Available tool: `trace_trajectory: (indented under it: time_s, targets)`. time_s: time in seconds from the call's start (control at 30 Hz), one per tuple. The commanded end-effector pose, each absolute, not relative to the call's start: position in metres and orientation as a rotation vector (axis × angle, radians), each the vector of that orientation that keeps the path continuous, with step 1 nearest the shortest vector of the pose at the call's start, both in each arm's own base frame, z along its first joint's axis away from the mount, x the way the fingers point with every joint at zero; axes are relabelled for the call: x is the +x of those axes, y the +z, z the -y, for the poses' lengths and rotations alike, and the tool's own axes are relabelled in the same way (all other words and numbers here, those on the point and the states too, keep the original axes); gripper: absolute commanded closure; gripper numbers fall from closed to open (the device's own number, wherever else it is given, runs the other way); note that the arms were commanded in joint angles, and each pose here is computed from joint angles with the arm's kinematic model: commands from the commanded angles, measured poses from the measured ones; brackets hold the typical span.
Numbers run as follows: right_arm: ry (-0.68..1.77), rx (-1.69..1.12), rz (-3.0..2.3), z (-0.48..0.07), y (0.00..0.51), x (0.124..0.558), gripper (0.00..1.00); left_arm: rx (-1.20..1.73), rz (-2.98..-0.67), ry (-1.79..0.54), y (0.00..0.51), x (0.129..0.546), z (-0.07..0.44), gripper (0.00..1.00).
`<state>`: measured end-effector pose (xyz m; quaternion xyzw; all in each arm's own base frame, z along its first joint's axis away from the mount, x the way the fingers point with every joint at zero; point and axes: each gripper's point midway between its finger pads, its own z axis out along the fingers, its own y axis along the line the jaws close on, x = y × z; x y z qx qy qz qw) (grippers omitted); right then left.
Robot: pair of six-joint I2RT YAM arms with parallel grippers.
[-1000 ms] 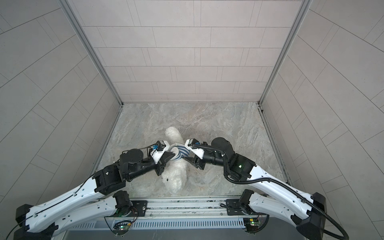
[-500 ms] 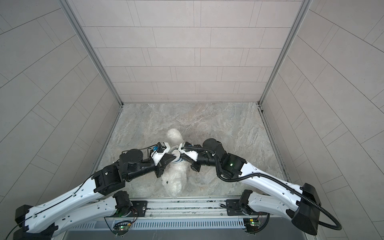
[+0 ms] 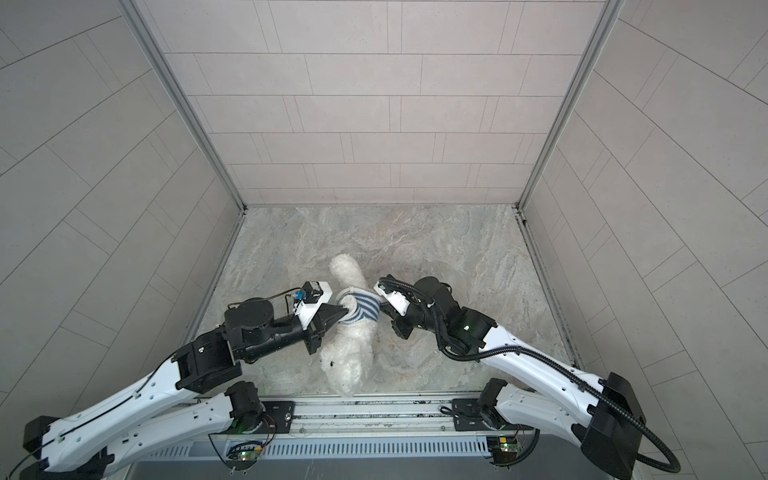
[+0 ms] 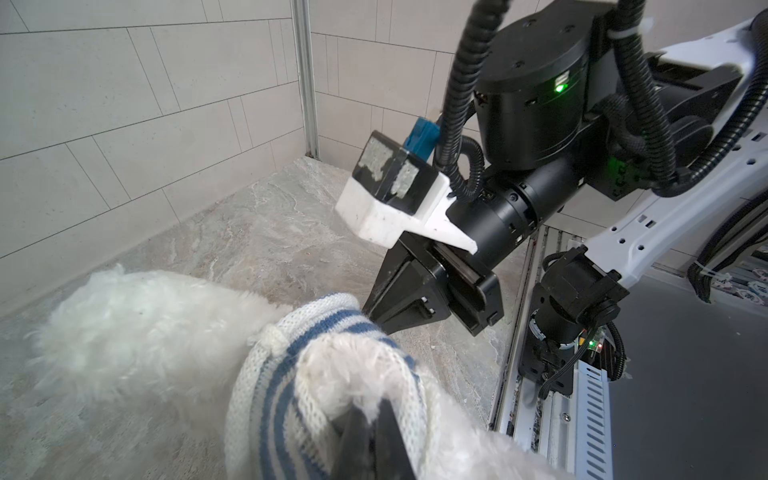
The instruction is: Dress the teddy bear
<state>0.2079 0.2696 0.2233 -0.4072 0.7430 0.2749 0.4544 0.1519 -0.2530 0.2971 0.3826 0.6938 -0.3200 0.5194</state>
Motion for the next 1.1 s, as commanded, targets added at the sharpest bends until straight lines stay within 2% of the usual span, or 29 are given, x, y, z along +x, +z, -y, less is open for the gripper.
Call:
trace_trajectory:
  time_s: [0.0,0.07,0.17,0.4,0.7,0.77,0.93,0.97,1.07]
  targets:
    - [0.75,-1.023,-1.642,-0.27,0.271,0.189,0.87,0.905,-1.585,-0.784,0.324,0.149,0.252,1.0]
    - [0.763,-1.037,-1.589,-0.267,0.286,0.18,0.74,0.927,-1.602,-0.734,0.316,0.153,0.25,1.0]
    - [0.757,-1.073,-1.554,-0.265,0.294,0.174,0.64,0.979,-1.62,-0.656,0.306,0.157,0.25,1.0]
    - [0.804,-1.154,-1.493,-0.284,0.299,0.172,0.54,1.128,-1.586,-0.556,0.306,0.157,0.259,1.0]
    - [0.812,-1.22,-1.418,-0.3,0.303,0.174,0.49,1.286,-1.531,-0.682,0.325,0.135,0.279,1.0]
    - [0.816,-1.226,-1.408,-0.302,0.303,0.174,0.55,1.302,-1.519,-0.705,0.33,0.132,0.282,1.0]
    - [0.806,-1.239,-1.407,-0.301,0.3,0.174,0.97,1.301,-1.484,-0.731,0.344,0.128,0.284,1.0]
    - [0.805,-1.239,-1.417,-0.301,0.297,0.174,1.0,1.295,-1.473,-0.73,0.349,0.128,0.283,1.0]
    - [0.786,-1.213,-1.445,-0.297,0.294,0.178,1.0,1.283,-1.451,-0.732,0.359,0.128,0.282,1.0]
